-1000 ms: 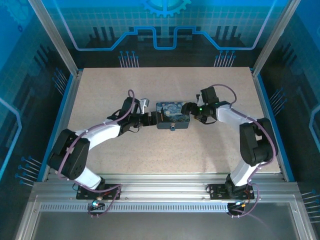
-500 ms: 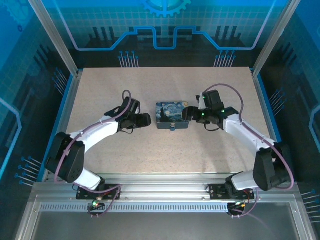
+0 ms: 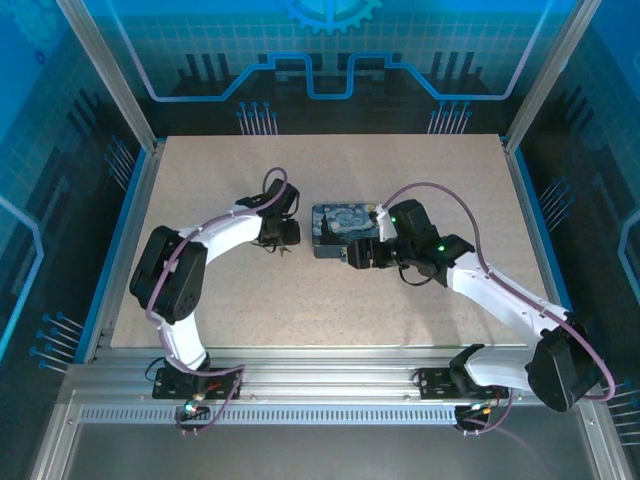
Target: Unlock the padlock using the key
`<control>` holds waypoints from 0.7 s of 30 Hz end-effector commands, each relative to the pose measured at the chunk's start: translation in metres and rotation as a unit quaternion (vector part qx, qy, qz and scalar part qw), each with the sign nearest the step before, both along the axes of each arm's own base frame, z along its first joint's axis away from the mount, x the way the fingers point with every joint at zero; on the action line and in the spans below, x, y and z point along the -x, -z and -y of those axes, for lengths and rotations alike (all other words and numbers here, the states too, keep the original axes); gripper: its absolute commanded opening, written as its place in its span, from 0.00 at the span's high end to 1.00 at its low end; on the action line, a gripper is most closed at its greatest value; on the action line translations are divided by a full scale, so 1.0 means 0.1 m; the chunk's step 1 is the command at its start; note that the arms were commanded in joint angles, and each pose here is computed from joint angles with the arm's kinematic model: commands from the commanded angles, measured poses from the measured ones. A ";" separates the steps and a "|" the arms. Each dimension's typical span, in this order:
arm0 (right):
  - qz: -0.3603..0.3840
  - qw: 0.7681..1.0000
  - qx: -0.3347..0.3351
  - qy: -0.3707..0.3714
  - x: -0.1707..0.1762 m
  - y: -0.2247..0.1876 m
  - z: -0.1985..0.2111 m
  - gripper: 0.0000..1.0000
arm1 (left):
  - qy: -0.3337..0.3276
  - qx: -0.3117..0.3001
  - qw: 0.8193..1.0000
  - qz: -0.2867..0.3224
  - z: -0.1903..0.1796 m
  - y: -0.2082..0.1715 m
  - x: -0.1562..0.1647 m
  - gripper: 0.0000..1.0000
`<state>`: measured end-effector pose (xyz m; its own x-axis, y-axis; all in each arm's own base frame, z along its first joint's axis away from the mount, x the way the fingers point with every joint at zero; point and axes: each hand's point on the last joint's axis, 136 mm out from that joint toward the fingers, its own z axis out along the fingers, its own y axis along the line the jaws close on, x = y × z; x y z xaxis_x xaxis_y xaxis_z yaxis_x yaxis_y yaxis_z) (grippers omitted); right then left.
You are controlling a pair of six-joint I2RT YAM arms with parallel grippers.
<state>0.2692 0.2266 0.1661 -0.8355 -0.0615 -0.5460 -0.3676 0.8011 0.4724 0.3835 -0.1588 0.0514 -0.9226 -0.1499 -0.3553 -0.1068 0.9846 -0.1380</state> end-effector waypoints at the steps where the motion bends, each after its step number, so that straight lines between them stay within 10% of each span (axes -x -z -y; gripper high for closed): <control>1: 0.010 1.000 0.001 -0.011 0.04 -0.01 -0.02 0.30 | 0.006 -0.033 0.999 -0.026 -0.09 0.10 0.02 0.57; 21: 0.003 1.000 0.013 -0.006 0.07 0.10 0.04 0.29 | 0.006 -0.055 0.997 -0.059 -0.13 0.43 0.05 0.76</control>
<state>0.2689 0.2259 0.1632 -0.8332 -0.0635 -0.5494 -0.3702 0.8020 0.4687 0.3790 -0.1519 0.0172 -0.9525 -0.1217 -0.2793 -0.1106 0.9923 -0.0553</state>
